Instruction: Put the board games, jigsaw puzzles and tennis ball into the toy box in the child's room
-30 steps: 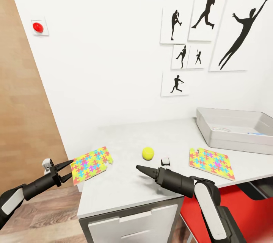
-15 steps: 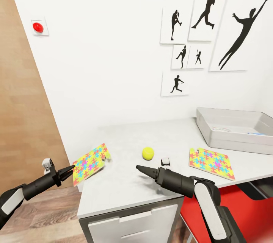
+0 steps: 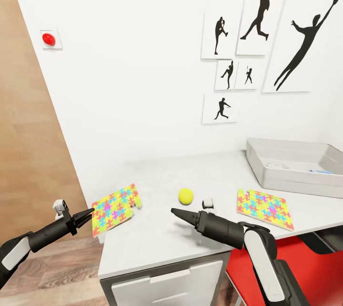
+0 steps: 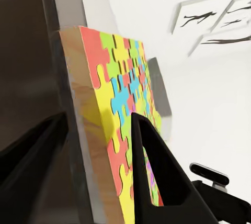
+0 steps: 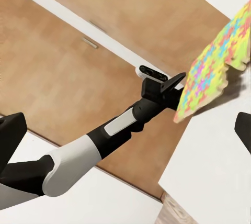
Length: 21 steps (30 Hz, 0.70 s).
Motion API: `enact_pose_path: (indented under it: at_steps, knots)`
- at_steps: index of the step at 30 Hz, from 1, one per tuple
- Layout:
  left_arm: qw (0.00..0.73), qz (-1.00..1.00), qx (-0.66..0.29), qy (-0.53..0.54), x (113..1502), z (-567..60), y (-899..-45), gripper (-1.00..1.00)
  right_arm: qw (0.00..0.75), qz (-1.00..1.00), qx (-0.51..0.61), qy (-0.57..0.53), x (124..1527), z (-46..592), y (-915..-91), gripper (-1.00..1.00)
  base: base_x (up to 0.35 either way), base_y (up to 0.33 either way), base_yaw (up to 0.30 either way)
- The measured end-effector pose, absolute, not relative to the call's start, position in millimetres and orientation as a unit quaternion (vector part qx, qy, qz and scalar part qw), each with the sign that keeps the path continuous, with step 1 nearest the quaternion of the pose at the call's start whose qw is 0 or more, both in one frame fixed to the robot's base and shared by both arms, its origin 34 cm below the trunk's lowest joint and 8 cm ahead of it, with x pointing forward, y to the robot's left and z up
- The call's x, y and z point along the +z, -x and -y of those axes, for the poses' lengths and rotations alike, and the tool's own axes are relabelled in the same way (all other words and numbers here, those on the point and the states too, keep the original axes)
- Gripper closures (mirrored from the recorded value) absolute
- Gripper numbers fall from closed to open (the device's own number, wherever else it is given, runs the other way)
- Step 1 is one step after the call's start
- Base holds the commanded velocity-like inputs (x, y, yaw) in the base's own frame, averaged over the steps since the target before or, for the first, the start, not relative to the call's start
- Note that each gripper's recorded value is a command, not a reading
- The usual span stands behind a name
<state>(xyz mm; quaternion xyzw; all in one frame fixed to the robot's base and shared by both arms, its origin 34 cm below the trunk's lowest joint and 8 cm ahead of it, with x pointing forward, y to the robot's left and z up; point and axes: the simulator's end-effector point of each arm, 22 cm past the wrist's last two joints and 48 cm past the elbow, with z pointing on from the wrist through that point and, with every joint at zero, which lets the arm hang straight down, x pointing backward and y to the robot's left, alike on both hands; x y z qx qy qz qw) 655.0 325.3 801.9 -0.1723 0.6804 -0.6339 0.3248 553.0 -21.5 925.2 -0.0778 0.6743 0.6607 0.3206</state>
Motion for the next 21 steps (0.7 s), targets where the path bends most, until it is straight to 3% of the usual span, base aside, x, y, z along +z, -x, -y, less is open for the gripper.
enact_pose_path:
  at_steps: [21]
  knots:
    - [0.326, -0.680, -0.634, 0.171, 840.8, -325.1, -658.7, 1.00, 0.321, -0.674, 0.661, 0.078, 963.6, 21.4, -556.8, -1.00, 0.000, 0.000, 0.000]
